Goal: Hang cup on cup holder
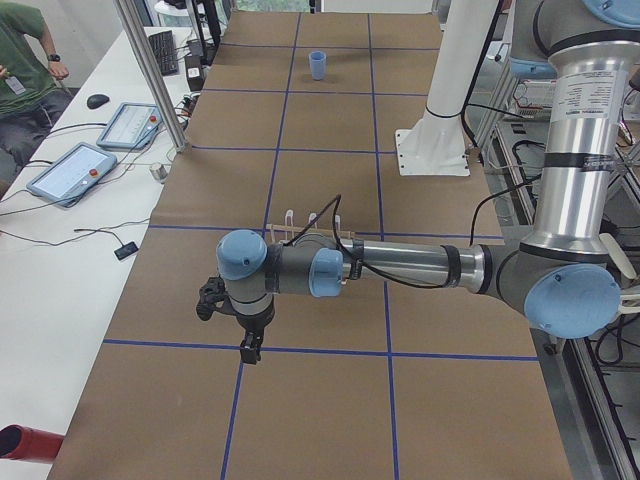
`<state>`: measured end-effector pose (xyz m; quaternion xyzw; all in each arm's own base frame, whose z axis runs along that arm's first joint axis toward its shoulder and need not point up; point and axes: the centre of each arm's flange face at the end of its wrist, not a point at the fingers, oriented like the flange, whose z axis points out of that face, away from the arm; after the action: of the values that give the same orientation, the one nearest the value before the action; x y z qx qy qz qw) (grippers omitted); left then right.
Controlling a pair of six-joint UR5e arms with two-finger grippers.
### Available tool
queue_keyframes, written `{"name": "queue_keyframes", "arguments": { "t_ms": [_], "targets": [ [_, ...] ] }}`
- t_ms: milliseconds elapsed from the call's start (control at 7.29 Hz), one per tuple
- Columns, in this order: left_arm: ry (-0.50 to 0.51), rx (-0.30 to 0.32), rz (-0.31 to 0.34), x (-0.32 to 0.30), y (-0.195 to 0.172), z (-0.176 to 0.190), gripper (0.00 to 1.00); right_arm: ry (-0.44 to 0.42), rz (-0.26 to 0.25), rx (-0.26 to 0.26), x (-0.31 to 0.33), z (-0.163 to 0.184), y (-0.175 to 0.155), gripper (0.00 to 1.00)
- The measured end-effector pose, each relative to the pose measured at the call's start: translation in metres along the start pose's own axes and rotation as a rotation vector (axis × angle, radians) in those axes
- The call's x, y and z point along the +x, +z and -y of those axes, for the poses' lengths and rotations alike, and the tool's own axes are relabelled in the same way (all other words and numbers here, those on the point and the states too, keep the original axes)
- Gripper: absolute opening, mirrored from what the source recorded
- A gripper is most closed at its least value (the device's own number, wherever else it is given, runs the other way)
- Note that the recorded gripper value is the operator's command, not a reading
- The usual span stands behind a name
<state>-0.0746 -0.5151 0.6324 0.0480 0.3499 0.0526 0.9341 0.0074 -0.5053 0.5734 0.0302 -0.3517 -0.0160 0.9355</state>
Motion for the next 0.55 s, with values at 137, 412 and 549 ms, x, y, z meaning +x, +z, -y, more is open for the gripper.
{"name": "queue_keyframes", "arguments": {
  "t_ms": [137,412,549],
  "targets": [
    [0.015,0.016,-0.001,0.003,-0.003,0.0,0.98,-0.03,0.005,0.015,-0.031,0.025,-0.005,1.0],
    [0.029,0.036,0.0,0.008,-0.009,0.002,0.98,-0.048,0.017,0.053,-0.077,0.056,-0.007,1.0],
    [0.034,0.043,0.002,0.011,-0.012,0.004,0.98,-0.088,0.034,0.075,-0.094,0.057,0.001,1.0]
  ]
}}
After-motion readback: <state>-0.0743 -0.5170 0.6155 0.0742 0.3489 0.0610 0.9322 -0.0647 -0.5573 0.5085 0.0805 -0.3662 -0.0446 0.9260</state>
